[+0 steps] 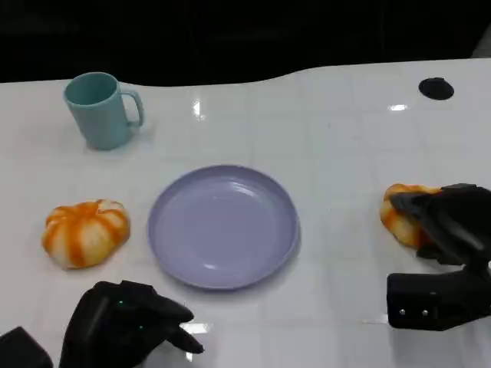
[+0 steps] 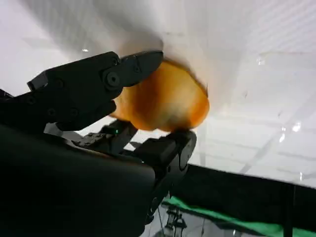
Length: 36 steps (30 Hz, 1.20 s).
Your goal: Grasp the bread from the table and place it into the plate.
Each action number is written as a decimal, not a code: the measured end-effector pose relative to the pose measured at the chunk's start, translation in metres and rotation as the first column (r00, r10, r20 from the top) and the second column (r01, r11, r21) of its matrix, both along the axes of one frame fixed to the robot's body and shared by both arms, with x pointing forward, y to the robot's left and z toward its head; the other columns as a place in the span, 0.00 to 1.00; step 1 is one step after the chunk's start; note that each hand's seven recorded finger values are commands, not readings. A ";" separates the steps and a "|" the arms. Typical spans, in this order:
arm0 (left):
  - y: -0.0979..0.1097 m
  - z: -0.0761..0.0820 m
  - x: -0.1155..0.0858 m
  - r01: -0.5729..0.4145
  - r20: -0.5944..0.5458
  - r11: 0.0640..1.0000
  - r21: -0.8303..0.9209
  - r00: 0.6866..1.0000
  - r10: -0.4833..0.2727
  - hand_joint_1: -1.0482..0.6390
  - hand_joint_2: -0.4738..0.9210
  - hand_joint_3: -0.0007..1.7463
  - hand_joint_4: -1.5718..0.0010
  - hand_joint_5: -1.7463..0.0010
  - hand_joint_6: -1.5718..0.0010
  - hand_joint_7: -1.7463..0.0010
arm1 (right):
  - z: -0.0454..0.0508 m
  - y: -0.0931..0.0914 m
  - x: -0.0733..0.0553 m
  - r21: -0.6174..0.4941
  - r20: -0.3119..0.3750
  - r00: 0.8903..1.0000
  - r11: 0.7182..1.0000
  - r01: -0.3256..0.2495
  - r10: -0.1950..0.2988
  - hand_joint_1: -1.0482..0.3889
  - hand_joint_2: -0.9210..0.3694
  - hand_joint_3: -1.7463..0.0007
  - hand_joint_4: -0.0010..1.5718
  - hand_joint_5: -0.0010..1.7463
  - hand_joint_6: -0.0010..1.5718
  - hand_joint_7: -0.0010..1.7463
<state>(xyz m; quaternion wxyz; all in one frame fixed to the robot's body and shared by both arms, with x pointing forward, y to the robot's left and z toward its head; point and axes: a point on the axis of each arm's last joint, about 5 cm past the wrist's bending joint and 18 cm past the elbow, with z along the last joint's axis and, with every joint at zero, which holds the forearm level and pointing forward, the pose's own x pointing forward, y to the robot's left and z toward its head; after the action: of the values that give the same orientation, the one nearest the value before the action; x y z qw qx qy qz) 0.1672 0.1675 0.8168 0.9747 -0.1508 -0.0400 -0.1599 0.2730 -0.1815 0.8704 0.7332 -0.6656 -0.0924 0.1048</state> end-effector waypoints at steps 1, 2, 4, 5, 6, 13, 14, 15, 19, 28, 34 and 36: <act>0.000 0.000 0.000 0.000 0.000 1.000 0.000 1.000 0.000 0.00 0.90 0.00 0.00 0.79 0.00 0.93 | -0.0007 0.000 0.001 0.008 0.017 1.000 1.000 -0.008 0.007 0.67 0.09 1.00 0.71 0.42 0.80 0.04; 0.000 0.000 0.000 0.000 0.000 1.000 0.000 1.000 0.000 0.00 0.90 0.00 0.00 0.79 0.00 0.93 | -0.0015 -0.001 0.001 0.019 0.031 0.999 1.000 -0.013 0.012 0.68 0.07 1.00 0.68 0.58 0.85 0.04; 0.000 0.000 0.000 -0.001 0.000 1.000 0.000 1.000 0.001 0.00 0.90 0.00 0.00 0.79 0.00 0.93 | -0.0038 -0.001 0.001 0.036 0.065 0.998 0.999 -0.022 0.020 0.69 0.05 1.00 0.62 0.79 0.90 0.04; 0.000 0.000 0.000 -0.001 0.000 1.000 -0.001 1.000 0.001 0.00 0.90 0.00 0.00 0.79 0.00 0.93 | -0.0050 -0.001 0.000 0.041 0.080 0.997 0.999 -0.026 0.023 0.69 0.04 1.00 0.59 0.90 0.92 0.09; 0.000 0.000 0.000 -0.001 0.000 1.000 -0.001 1.000 0.001 0.00 0.90 0.00 0.00 0.79 0.00 0.93 | -0.0064 -0.002 0.000 0.045 0.094 0.995 0.999 -0.029 0.025 0.69 0.04 0.99 0.57 0.95 0.83 0.29; 0.000 0.000 0.000 -0.003 0.000 1.000 -0.003 1.000 0.003 0.00 0.90 0.00 0.00 0.80 0.00 0.93 | -0.0122 0.000 -0.003 0.075 0.174 0.984 0.996 -0.050 0.036 0.71 0.07 0.99 0.58 1.00 0.55 0.84; 0.000 0.000 -0.001 -0.004 -0.001 1.000 -0.003 1.000 0.004 0.00 0.90 0.00 0.00 0.80 0.00 0.93 | -0.0130 0.000 -0.003 0.087 0.190 0.981 0.995 -0.056 0.038 0.72 0.07 0.99 0.59 1.00 0.56 0.85; 0.001 0.000 -0.001 -0.004 -0.002 1.000 -0.002 1.000 0.004 0.00 0.90 0.00 0.00 0.80 0.00 0.93 | -0.0136 0.001 -0.004 0.105 0.214 0.976 0.992 -0.068 0.044 0.72 0.08 0.99 0.60 1.00 0.56 0.85; 0.001 -0.001 -0.002 -0.006 -0.005 1.000 -0.002 1.000 0.006 0.00 0.90 0.00 0.00 0.79 0.00 0.93 | -0.0147 0.003 -0.006 0.176 0.316 0.947 0.977 -0.121 0.060 0.74 0.07 0.99 0.62 1.00 0.53 0.93; 0.002 -0.001 -0.004 -0.011 -0.008 1.000 -0.019 1.000 0.011 0.00 0.90 0.00 0.00 0.79 0.00 0.93 | -0.0068 0.011 -0.006 0.272 0.384 0.921 0.945 -0.183 0.068 0.76 0.50 0.36 0.65 1.00 0.60 0.84; 0.002 0.000 -0.005 -0.012 -0.003 1.000 -0.017 1.000 0.012 0.00 0.89 0.00 0.00 0.79 0.00 0.93 | 0.0047 0.018 -0.007 0.362 0.390 0.918 0.904 -0.227 0.075 0.78 0.62 0.16 0.66 1.00 0.61 0.83; 0.002 0.000 -0.005 -0.012 -0.005 1.000 -0.017 1.000 0.012 0.00 0.89 0.00 0.00 0.79 0.00 0.93 | 0.0090 0.023 -0.009 0.403 0.389 0.917 0.878 -0.259 0.091 0.78 0.63 0.12 0.67 1.00 0.60 0.88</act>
<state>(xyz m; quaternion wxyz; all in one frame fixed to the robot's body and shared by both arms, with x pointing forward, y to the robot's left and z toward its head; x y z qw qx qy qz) 0.1620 0.1698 0.8167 0.9745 -0.1591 -0.0399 -0.1534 0.2638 -0.1589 0.8794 0.8239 -0.4759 -0.3068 0.0246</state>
